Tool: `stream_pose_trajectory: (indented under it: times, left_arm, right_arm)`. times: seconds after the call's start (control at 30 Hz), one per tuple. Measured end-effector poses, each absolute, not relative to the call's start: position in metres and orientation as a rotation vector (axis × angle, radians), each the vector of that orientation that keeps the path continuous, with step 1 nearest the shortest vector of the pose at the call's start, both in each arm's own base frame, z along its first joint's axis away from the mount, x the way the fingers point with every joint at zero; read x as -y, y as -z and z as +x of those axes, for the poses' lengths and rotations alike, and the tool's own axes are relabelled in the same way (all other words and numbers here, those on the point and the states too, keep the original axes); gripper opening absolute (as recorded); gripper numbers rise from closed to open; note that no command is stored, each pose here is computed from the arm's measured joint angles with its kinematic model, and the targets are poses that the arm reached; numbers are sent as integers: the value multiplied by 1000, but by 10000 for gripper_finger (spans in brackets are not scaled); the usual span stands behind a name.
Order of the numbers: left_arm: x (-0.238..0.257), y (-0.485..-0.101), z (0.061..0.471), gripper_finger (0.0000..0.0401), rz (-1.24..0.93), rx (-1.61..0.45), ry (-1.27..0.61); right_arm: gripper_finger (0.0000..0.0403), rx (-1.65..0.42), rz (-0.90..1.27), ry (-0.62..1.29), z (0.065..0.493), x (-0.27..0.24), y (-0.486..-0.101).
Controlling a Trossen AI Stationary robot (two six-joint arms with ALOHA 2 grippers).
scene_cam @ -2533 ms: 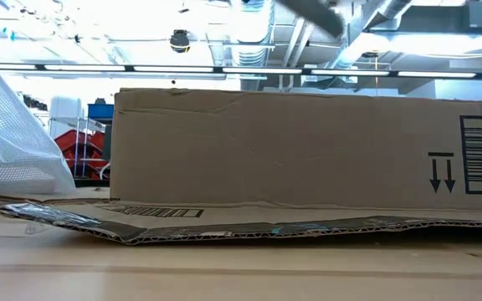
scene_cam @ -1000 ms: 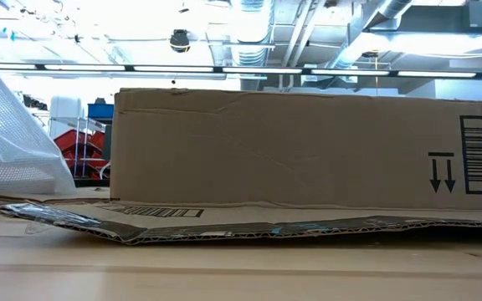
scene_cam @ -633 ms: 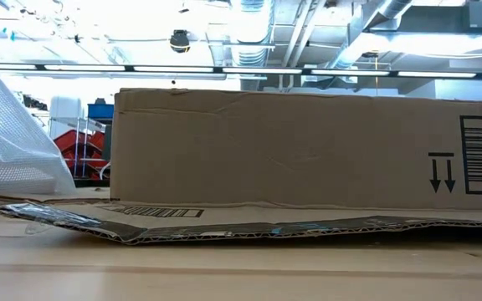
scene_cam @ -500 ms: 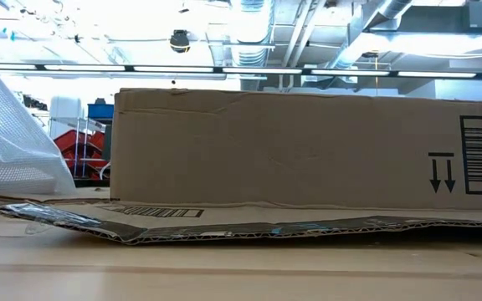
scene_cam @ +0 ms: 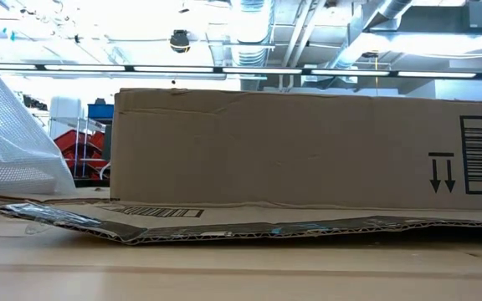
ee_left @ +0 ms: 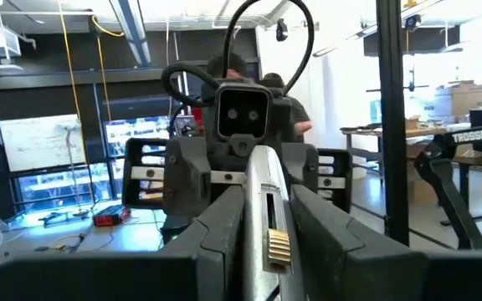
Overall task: Unpack boxes
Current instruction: Break down the box until it is fully flat
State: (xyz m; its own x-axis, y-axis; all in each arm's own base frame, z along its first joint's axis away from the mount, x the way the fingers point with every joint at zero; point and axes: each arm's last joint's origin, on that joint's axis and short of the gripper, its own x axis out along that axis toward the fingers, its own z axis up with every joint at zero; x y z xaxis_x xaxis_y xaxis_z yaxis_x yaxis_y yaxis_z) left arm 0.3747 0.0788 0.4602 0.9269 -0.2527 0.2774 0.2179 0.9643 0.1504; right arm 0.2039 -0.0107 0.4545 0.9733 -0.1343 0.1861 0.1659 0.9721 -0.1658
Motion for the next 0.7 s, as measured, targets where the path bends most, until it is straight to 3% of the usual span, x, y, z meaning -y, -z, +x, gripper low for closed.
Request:
stream_pose_trajectory:
  times: [0.3,0.7]
  left_arm:
    - [-79,-460,375,69,131,305,237]
    - [-79,-458,376,69,144,279,232]
  right_arm:
    - [210,179,-182,130,230,13,-446]
    - [210,220,-183,117,229,13,-450]
